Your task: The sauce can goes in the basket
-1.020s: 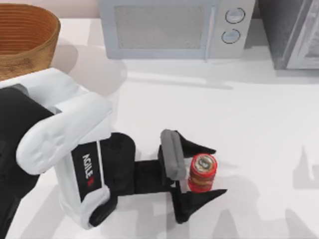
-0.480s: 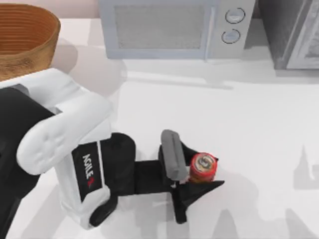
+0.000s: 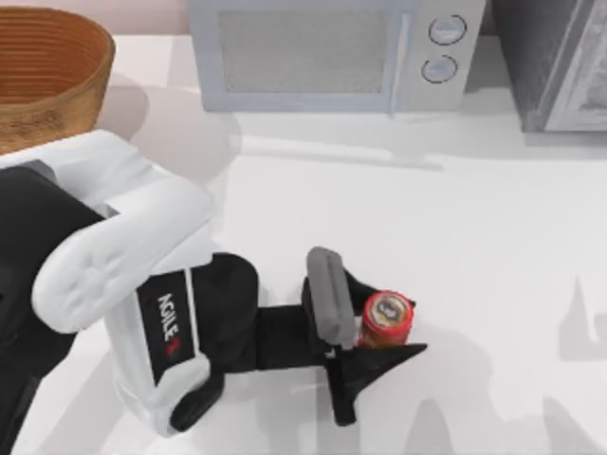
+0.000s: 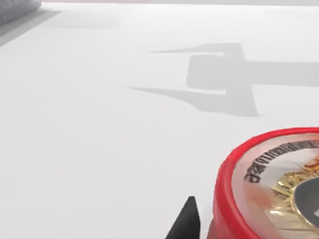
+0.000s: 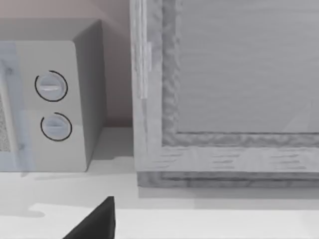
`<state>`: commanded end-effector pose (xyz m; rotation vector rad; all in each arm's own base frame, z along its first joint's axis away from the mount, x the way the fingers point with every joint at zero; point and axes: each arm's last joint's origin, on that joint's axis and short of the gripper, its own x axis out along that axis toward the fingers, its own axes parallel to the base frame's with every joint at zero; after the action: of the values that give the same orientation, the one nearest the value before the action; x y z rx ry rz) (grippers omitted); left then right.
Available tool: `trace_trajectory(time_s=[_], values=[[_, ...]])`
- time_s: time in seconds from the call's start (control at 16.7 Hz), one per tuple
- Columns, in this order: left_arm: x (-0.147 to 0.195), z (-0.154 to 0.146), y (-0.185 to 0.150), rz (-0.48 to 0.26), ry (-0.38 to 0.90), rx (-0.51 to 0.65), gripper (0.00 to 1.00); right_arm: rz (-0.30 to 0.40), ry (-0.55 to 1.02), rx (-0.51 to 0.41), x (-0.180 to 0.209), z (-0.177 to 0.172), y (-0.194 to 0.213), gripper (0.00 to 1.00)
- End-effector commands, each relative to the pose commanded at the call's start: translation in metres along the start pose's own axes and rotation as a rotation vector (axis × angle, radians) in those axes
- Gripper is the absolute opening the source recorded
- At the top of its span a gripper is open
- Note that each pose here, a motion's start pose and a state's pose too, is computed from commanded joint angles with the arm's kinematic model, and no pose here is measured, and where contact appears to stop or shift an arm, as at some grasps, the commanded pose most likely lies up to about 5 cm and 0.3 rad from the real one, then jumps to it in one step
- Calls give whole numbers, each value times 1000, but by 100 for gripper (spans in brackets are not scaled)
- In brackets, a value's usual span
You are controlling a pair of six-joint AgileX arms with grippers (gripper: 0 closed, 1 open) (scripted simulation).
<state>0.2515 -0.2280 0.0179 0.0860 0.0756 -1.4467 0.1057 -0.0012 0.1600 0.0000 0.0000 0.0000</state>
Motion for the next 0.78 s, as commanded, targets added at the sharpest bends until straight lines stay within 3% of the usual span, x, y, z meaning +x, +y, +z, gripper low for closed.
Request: trace_trajectory(time_s=[0.18, 0.42, 0.6, 0.78], values=[[-1, 2, 5, 5, -5, 11, 0, 0, 0, 0, 0, 0, 0, 100], [-18, 23, 59, 55, -24, 106, 0, 0, 0, 0, 0, 0, 0, 100], [-55, 50, 118, 113, -18, 180, 0, 0, 0, 0, 0, 0, 0, 100], [-114, 87, 171, 183, -5, 226, 0, 0, 0, 0, 0, 0, 0, 100]])
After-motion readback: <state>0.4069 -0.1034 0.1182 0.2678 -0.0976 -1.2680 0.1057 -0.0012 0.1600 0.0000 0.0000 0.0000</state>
